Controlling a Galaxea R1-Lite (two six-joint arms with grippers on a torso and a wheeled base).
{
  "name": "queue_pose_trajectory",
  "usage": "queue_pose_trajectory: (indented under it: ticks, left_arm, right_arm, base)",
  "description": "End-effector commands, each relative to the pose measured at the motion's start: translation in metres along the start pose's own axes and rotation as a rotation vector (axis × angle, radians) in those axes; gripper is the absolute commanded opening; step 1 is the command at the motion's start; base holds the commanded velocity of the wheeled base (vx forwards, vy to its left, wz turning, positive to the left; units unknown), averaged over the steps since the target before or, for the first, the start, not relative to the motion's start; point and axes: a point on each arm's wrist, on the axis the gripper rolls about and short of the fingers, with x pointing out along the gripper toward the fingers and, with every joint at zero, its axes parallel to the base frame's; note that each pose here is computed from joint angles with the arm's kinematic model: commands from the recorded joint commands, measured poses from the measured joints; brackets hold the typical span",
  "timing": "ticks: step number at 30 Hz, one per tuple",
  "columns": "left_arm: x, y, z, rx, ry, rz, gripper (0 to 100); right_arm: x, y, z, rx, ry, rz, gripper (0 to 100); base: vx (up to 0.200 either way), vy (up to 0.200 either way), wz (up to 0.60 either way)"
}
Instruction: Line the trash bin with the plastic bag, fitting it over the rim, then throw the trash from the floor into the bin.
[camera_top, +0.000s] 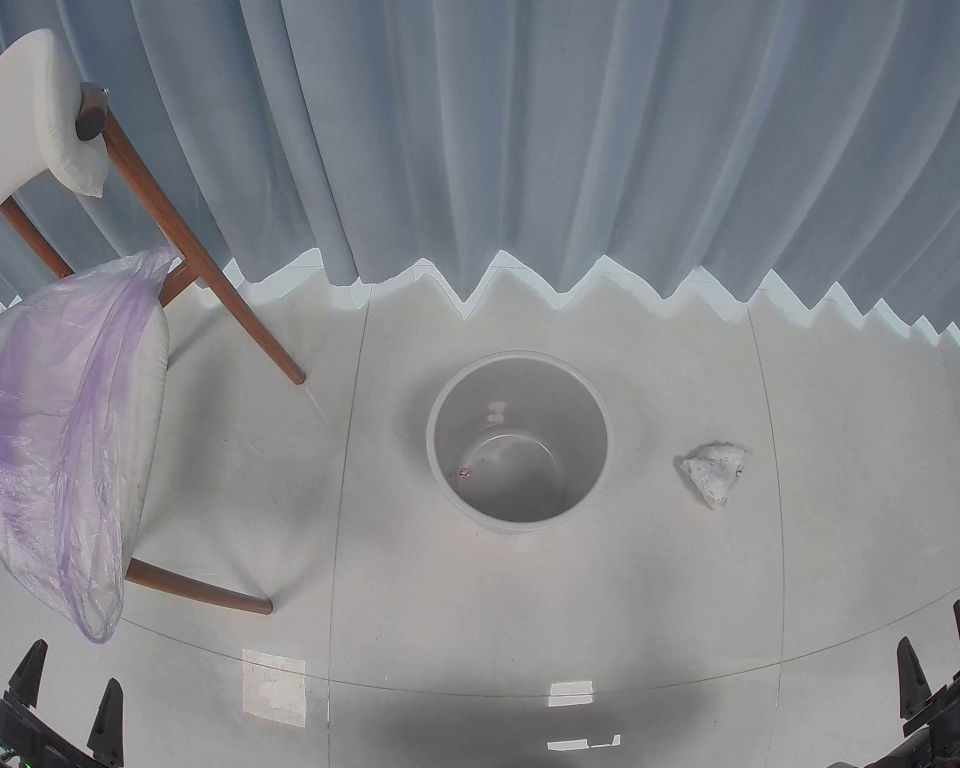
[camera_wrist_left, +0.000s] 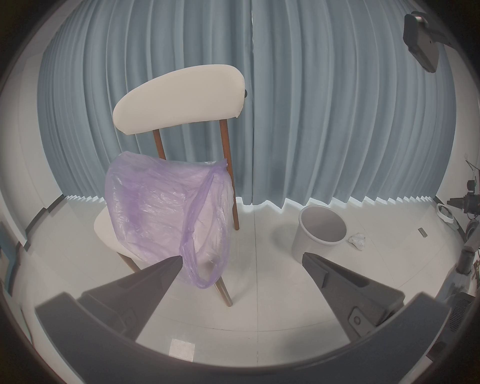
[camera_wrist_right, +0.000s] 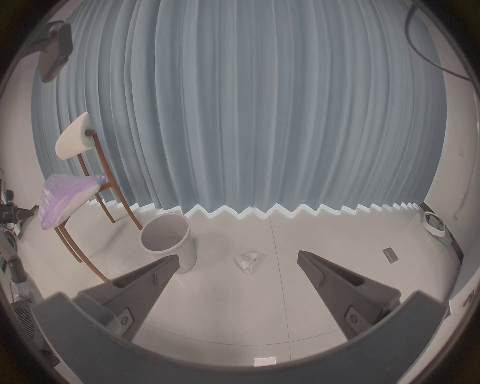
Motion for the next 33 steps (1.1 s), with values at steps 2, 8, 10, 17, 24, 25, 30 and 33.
queue_pose_trajectory:
  ticks: [2,8,10,17,24,25,30,33]
  left_arm:
    - [0.0,0.0,-0.005,0.002,0.0,0.0,100]
    - [-0.001,0.0,0.008,0.001,-0.127,0.009,100]
    - [-0.002,0.0,0.017,0.011,-0.216,0.002,100]
    - [-0.008,0.001,0.033,0.1,-0.253,0.026,100]
    - [-0.011,0.002,0.091,0.106,-0.138,0.022,100]
    - [-0.007,0.002,0.098,0.104,-0.113,0.023,100]
    - [0.023,0.005,0.121,0.096,0.012,0.103,100]
    - [0.041,0.006,0.13,0.083,0.081,0.14,100]
  right_arm:
    - [0.0,0.0,-0.005,-0.001,0.002,0.0,100]
    - [0.0,0.0,-0.005,0.001,0.0,0.0,100]
    - [0.0,0.0,-0.005,-0.001,0.002,0.0,100]
    - [0.0,0.0,-0.005,-0.001,0.003,0.003,100]
    - [0.0,0.0,-0.005,-0.002,0.002,0.003,100]
    - [0.0,0.0,-0.005,-0.001,0.002,0.003,100]
    - [0.0,0.0,-0.005,-0.001,0.002,0.003,100]
    - [0.0,0.0,-0.005,-0.001,0.002,0.003,100]
  base:
    - [0.0,0.0,0.0]
    - [0.0,0.0,0.0]
    - [0.0,0.0,0.0]
    - [0.0,0.0,0.0]
    - [0.0,0.0,0.0]
    - [0.0,0.0,0.0]
    - [0.0,0.0,0.0]
    - [0.0,0.0,0.0]
